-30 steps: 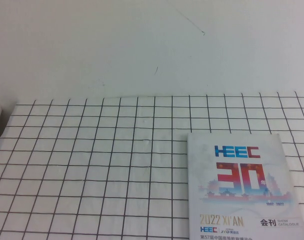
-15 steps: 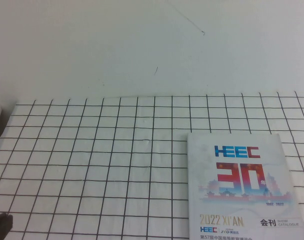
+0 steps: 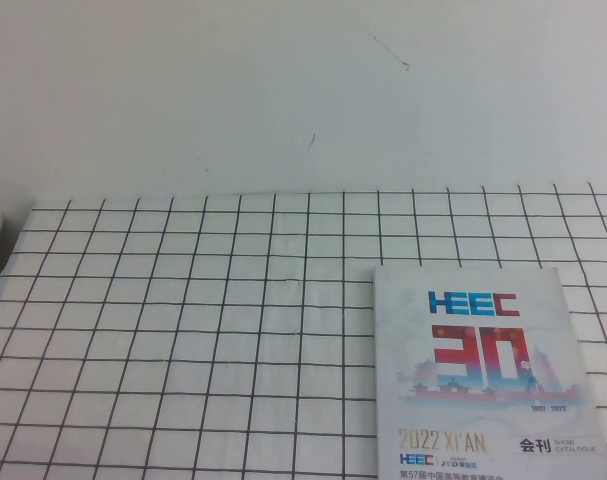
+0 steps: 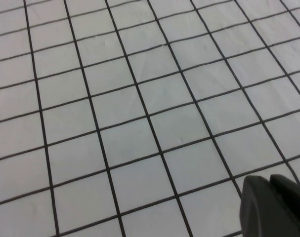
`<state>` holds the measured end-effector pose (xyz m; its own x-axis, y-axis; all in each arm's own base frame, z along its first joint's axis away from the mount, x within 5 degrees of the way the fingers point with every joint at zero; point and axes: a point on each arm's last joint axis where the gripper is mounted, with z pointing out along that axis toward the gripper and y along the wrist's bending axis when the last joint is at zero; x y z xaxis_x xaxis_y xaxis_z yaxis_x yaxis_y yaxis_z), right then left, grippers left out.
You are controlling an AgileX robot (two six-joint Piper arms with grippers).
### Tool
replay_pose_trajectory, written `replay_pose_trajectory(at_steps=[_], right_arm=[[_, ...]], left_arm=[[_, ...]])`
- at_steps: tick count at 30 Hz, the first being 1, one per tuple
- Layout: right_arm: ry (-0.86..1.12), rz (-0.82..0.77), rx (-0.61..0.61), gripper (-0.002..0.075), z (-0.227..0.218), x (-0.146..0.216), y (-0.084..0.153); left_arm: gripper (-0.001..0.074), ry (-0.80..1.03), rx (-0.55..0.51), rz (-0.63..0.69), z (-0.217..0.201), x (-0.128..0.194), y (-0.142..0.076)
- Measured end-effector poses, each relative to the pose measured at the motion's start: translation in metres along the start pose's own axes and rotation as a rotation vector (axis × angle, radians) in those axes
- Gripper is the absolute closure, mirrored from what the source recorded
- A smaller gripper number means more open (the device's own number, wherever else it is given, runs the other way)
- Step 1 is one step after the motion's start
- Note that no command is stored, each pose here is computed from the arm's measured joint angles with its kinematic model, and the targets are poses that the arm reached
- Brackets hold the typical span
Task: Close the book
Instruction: 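Close the open booklet and leave it lying on the table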
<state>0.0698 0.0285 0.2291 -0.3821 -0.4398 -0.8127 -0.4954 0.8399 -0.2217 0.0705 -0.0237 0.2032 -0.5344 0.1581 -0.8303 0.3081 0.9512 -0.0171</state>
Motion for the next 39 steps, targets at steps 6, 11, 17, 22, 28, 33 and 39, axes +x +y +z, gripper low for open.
replay_pose_trajectory(at_steps=[6,11,17,22,28,33,39], right_arm=[[0.056,0.000,-0.017,0.0729,0.004,0.011,0.003],[0.088,0.000,-0.026,0.0729,0.005,0.015,0.004],[0.092,-0.001,-0.026,0.0729,0.005,0.015,0.004],[0.093,-0.003,-0.025,0.0729,0.005,0.015,0.004],[0.094,-0.003,-0.026,0.0729,0.005,0.015,0.004],[0.095,-0.003,-0.026,0.0729,0.005,0.015,0.004],[0.095,-0.003,-0.026,0.0729,0.005,0.015,0.004]], left_arm=[[0.0738,-0.068,0.020,-0.033,-0.002,0.008,-0.001],[0.0738,-0.196,0.017,-0.037,-0.010,0.015,-0.001],[0.0738,-0.303,-0.097,-0.079,-0.003,0.034,0.007],[0.0738,-0.332,-0.196,-0.122,-0.004,0.034,0.013],[0.0738,-0.328,-0.221,-0.134,-0.004,0.035,0.014],[0.0738,-0.328,-0.221,-0.134,-0.004,0.035,0.014],[0.0738,-0.327,-0.221,-0.134,-0.004,0.035,0.014]])
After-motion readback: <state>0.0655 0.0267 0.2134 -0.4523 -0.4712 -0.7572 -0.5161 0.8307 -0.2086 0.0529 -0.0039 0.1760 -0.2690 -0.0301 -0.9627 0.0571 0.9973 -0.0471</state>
